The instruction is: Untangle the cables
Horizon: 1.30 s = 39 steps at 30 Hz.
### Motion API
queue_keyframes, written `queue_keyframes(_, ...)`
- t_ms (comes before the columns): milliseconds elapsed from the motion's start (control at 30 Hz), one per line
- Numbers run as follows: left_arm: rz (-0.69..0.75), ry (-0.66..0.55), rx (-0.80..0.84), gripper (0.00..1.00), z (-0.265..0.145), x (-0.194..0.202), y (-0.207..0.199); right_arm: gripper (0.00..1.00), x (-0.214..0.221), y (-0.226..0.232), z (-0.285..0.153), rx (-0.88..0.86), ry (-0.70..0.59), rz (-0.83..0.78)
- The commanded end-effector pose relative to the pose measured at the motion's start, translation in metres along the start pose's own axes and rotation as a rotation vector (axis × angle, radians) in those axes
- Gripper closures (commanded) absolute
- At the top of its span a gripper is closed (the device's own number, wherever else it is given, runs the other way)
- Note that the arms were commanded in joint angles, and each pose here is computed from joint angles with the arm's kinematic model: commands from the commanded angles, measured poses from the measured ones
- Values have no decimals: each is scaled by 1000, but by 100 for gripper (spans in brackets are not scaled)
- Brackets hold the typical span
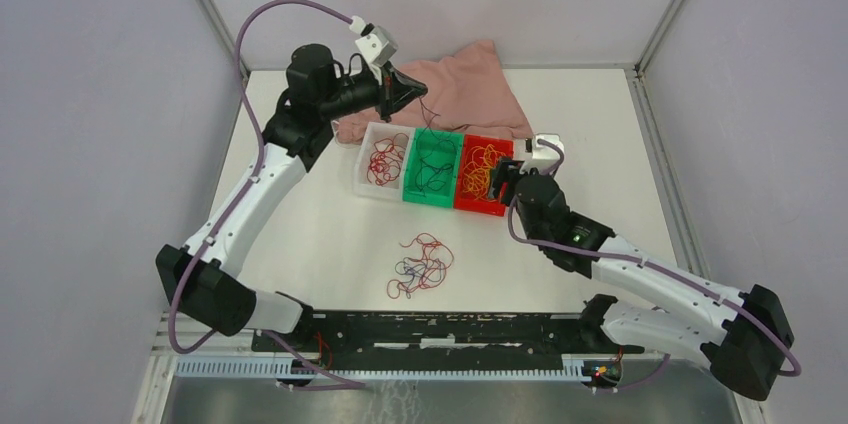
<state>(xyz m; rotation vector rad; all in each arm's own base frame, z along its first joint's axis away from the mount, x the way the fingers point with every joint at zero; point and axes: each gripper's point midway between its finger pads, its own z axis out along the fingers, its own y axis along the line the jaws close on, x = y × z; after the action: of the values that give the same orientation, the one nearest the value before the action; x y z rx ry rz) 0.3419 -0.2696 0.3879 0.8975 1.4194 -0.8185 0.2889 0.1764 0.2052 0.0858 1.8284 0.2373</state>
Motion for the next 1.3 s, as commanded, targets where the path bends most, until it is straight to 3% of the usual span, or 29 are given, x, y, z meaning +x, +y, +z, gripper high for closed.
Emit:
queue_keyframes(0, 98, -59, -9, 97, 7, -22, 6, 29, -9, -8, -2, 25, -36, 39)
queue_keyframes(733, 135, 56, -22, 97, 28, 28, 26, 30, -11, -23, -3, 57, -48, 73)
queue_keyframes(933, 156, 143, -44, 97, 32, 59, 34, 30, -11, -24, -3, 59, -49, 86)
queue_keyframes(1267, 70, 260, 3, 97, 56, 122, 28, 31, -15, -24, -3, 58, -64, 119)
